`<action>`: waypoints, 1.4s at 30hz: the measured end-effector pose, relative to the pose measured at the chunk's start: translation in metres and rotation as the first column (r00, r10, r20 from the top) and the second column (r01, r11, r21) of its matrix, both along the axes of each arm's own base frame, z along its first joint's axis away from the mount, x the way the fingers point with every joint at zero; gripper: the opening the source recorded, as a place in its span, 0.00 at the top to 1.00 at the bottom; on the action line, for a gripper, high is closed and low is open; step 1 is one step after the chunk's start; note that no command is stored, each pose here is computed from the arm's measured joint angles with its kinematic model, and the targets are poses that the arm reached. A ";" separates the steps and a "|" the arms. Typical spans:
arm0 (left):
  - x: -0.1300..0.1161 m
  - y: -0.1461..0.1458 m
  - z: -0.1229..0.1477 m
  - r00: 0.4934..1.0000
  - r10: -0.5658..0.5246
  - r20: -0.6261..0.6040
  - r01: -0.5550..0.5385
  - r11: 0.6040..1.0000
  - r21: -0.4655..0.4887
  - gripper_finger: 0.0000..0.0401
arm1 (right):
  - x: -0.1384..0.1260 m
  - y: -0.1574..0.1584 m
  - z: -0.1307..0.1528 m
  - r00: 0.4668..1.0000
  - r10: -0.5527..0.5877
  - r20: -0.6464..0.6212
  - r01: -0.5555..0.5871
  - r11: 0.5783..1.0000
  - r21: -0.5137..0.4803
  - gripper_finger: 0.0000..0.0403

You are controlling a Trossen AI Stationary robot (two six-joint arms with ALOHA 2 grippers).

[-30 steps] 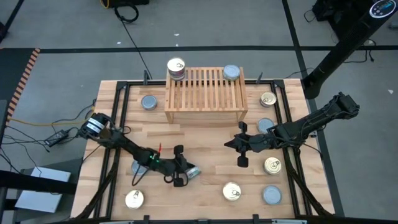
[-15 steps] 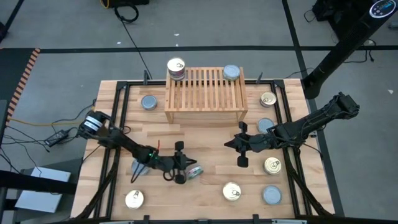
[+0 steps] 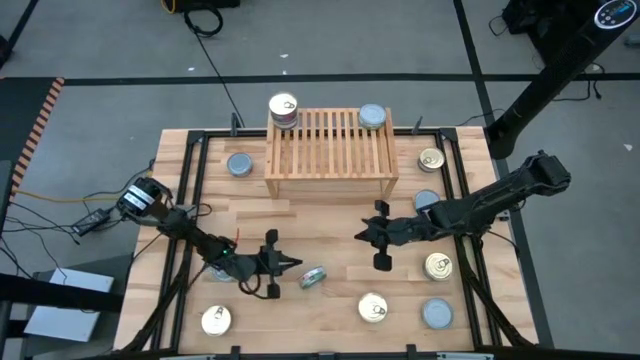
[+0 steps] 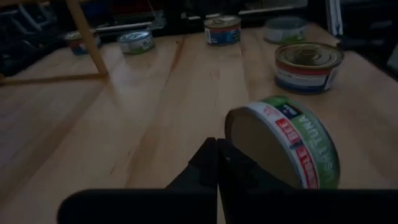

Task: Stack canned seafood by type on shelf
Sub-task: Stack the green tuna can on top of the green tuna can on the shelf

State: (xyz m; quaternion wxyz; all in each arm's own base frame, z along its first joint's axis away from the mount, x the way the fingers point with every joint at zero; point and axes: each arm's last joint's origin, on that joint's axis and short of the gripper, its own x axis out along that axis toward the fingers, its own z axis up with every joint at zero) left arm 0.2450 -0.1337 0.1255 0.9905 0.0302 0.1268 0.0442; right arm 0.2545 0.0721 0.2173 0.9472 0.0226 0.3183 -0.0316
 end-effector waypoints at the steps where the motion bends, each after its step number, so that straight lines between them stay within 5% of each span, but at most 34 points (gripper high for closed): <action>1: -0.004 0.000 0.000 1.000 -0.005 0.020 0.005 1.000 -0.013 0.99 | 0.004 0.000 -0.003 1.000 0.012 -0.003 -0.012 1.000 0.008 0.98; 7: -0.016 -0.001 -0.002 0.997 -0.019 0.075 0.024 0.998 -0.061 0.99 | 0.032 0.009 -0.008 0.985 0.174 -0.005 -0.173 0.980 0.095 0.98; 19: -0.017 -0.003 -0.006 0.992 -0.120 0.027 0.121 0.990 -0.067 0.99 | 0.099 0.043 -0.016 0.941 0.336 -0.035 -0.333 0.940 0.081 0.95; 42: -0.018 -0.002 -0.013 0.995 -0.099 -0.019 0.098 0.993 -0.059 0.99 | 0.122 0.054 -0.022 0.958 0.277 -0.071 -0.277 0.961 -0.001 0.35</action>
